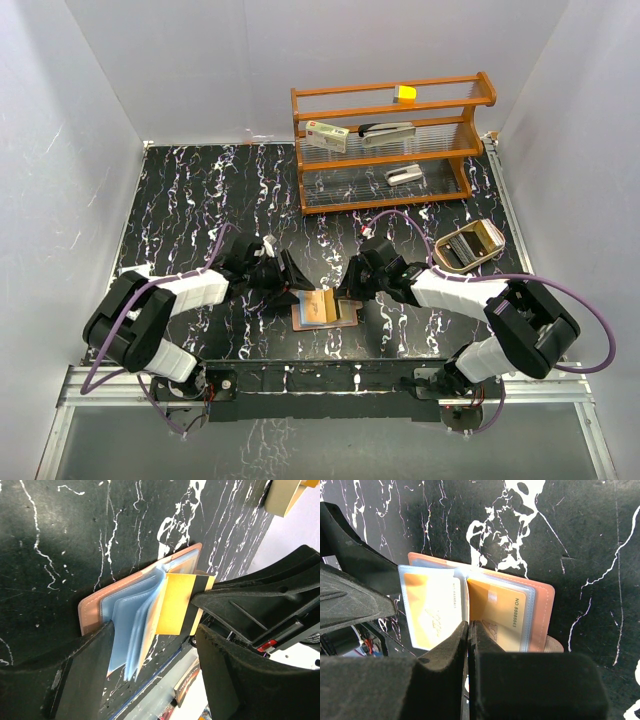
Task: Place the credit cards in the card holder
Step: Turn over the card slot in the card holder.
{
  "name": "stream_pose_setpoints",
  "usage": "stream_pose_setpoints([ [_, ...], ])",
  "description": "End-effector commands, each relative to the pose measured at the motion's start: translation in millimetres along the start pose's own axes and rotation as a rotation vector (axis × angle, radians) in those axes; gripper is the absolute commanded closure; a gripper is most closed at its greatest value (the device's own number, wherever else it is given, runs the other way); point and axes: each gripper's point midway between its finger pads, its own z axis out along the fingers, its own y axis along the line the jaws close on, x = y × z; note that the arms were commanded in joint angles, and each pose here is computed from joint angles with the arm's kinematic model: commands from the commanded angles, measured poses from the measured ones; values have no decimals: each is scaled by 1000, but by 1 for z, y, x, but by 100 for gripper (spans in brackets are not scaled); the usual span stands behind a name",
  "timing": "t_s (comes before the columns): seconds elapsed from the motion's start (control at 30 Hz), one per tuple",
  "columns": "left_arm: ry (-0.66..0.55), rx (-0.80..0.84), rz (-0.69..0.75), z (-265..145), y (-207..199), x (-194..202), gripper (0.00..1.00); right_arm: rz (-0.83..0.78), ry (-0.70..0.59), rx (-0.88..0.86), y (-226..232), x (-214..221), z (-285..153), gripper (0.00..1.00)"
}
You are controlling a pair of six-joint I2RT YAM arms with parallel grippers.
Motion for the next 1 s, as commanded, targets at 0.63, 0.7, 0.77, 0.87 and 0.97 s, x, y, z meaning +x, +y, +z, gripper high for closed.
stream_pose_setpoints([
  [0.63, 29, 129, 86, 10, -43, 18, 42, -18, -39, -42, 6, -3, -1, 100],
  [0.7, 28, 114, 89, 12, -39, 18, 46, -18, -42, -44, 7, -4, -1, 100],
  [0.77, 33, 94, 84, 14, -34, 18, 49, -19, -41, -47, 7, -4, -2, 100],
  [0.87, 33, 42, 85, 16, -24, 19, 50, -24, -47, -49, 9, -5, -4, 100],
  [0.97, 27, -24, 89, 15, -14, 17, 53, -37, -62, -33, 9, -10, -8, 100],
])
